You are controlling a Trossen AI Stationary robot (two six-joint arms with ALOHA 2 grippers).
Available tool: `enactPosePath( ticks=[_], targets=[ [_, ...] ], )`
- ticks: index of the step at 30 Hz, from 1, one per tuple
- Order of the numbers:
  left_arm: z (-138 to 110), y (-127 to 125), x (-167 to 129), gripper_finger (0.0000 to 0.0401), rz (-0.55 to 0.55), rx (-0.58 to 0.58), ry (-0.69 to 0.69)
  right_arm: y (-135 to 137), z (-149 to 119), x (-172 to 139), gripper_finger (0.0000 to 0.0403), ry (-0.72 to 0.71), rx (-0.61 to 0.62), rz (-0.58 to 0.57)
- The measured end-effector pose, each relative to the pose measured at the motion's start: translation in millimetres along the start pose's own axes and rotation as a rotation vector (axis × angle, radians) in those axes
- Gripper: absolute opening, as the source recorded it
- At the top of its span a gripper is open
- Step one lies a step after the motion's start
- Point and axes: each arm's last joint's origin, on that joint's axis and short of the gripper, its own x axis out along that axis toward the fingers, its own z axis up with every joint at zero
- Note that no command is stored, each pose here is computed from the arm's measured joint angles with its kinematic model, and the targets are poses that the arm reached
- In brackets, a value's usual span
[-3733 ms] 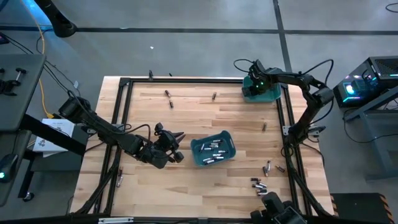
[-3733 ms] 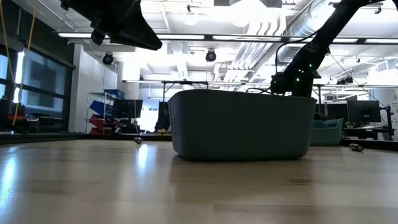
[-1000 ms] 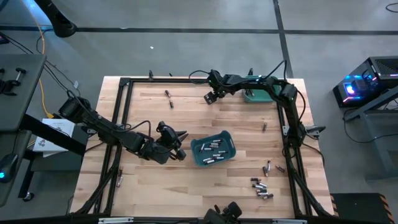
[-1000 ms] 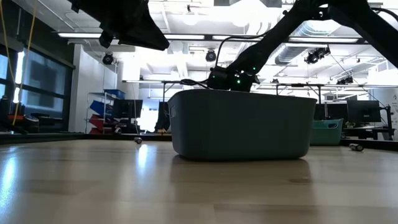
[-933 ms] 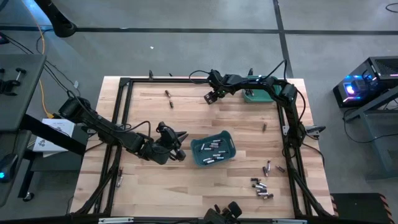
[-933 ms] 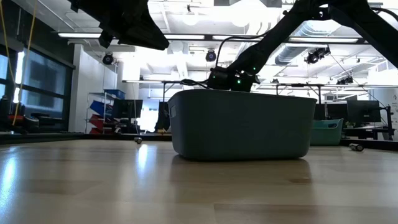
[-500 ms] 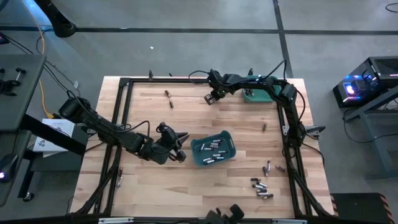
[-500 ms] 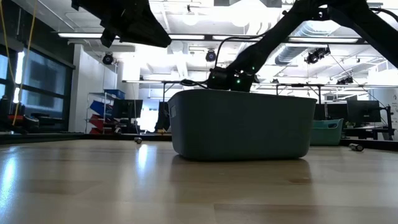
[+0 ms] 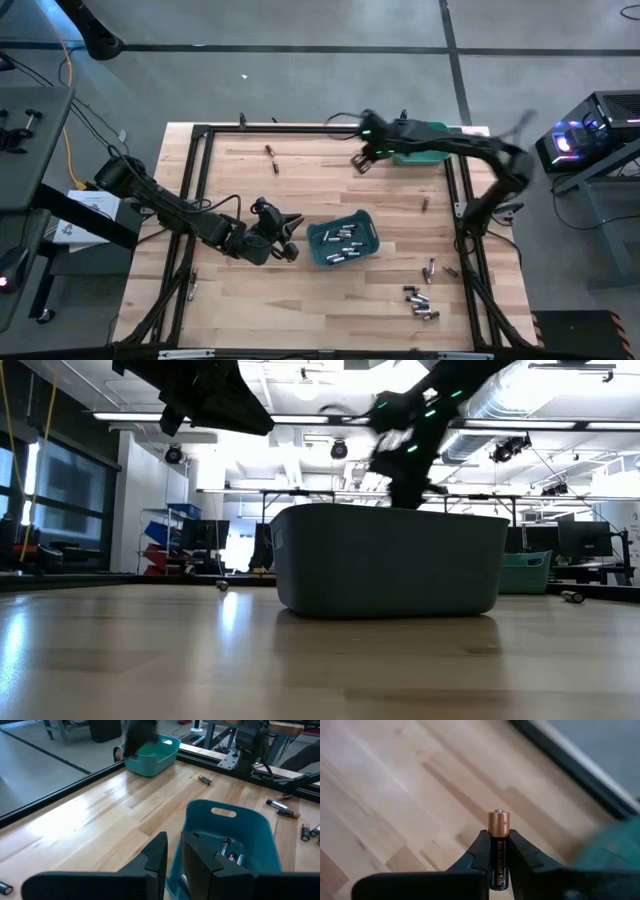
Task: Sort batteries
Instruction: Put the black battery into the green bin
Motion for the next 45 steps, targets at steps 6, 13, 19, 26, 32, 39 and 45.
enactPosePath(
  ticks=[6, 13, 19, 26, 32, 39, 45],
  targets=[
    [-1, -1, -1, 0.0046, -0.004, 0.002, 0.0, -76, -42, -25, 0.0022, -0.018, 0.252, -0.086],
    [0, -1, -1, 0.0046, -0.002, 0.009, -0.002, -141, -73, -9, 0.0022, 0.033, 0.495, -0.114],
    [2, 0, 2, 0.0046, 0.004, 0.033, -0.011, -163, -71, 18, 0.0022, 0.069, 0.549, -0.124],
    [4, 4, 7, 0.0046, 0.021, 0.038, -0.014, -171, -76, 54, 0.0022, 0.167, 0.547, -0.146],
    [5, 5, 8, 0.0046, 0.021, 0.038, -0.011, -173, -77, 78, 0.0034, 0.188, 0.546, -0.156],
    [5, 5, 8, 0.0046, 0.02, 0.038, -0.011, -172, -71, 76, 0.009, 0.144, 0.551, -0.176],
    [5, 5, 8, 0.0046, 0.02, 0.038, -0.011, -173, -60, 44, 0.0144, 0.182, 0.5, -0.247]
  ],
)
